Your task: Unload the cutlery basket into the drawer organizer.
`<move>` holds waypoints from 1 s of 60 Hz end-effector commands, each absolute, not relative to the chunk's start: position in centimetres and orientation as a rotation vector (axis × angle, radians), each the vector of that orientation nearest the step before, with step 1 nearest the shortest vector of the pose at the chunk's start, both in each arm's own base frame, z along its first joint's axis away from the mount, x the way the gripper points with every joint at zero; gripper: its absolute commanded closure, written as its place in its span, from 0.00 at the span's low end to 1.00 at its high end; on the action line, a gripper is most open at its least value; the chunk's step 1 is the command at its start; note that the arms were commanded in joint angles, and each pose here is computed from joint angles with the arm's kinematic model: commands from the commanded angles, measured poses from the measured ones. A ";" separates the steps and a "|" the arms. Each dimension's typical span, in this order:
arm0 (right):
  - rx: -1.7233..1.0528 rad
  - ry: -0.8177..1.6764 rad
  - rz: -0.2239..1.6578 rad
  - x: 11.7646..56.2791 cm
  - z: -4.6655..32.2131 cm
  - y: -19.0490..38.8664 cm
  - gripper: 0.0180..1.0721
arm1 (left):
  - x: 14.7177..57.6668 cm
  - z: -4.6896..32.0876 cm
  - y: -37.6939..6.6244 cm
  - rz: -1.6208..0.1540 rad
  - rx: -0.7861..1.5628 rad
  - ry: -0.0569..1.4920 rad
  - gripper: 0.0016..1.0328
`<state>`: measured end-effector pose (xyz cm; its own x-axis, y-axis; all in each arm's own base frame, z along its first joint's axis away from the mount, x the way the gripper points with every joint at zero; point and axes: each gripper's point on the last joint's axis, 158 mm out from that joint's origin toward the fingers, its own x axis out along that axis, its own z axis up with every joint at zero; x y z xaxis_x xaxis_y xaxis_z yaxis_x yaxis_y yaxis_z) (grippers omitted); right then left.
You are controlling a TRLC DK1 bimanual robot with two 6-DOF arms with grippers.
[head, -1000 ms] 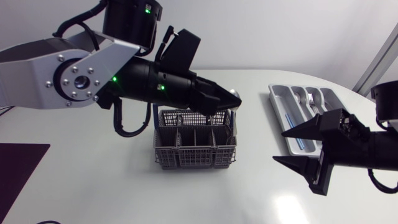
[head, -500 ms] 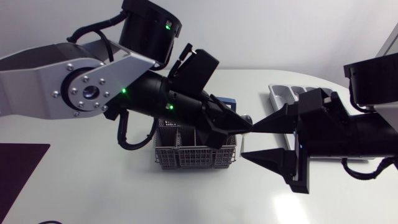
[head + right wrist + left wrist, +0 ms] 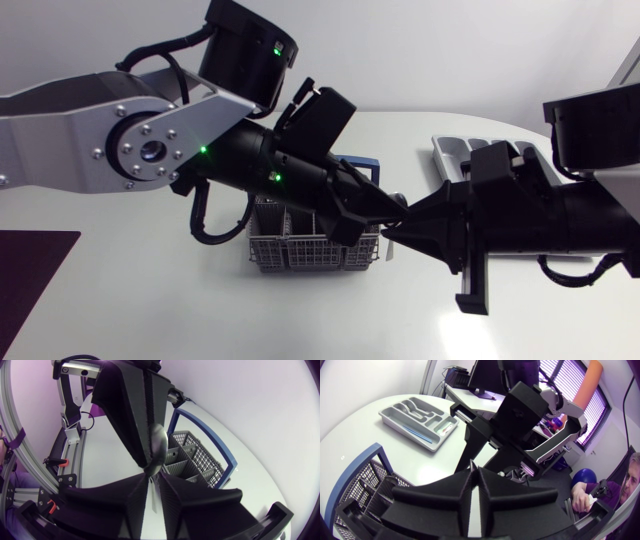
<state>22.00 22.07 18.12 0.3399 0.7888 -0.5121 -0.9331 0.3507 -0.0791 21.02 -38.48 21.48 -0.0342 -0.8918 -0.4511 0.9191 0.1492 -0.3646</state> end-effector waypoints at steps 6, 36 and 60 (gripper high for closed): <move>-0.383 0.476 1.167 21.4 16.5 22.0 0.95 | 21.0 22.7 -38.8 -1.480 0.058 0.638 0.96; -0.462 0.566 0.968 24.1 12.5 14.1 0.95 | 30.1 21.0 -35.7 -1.098 0.185 0.598 0.21; -0.536 0.606 0.561 29.8 9.4 -0.6 0.95 | 30.2 14.5 -35.5 -1.019 0.470 0.616 0.21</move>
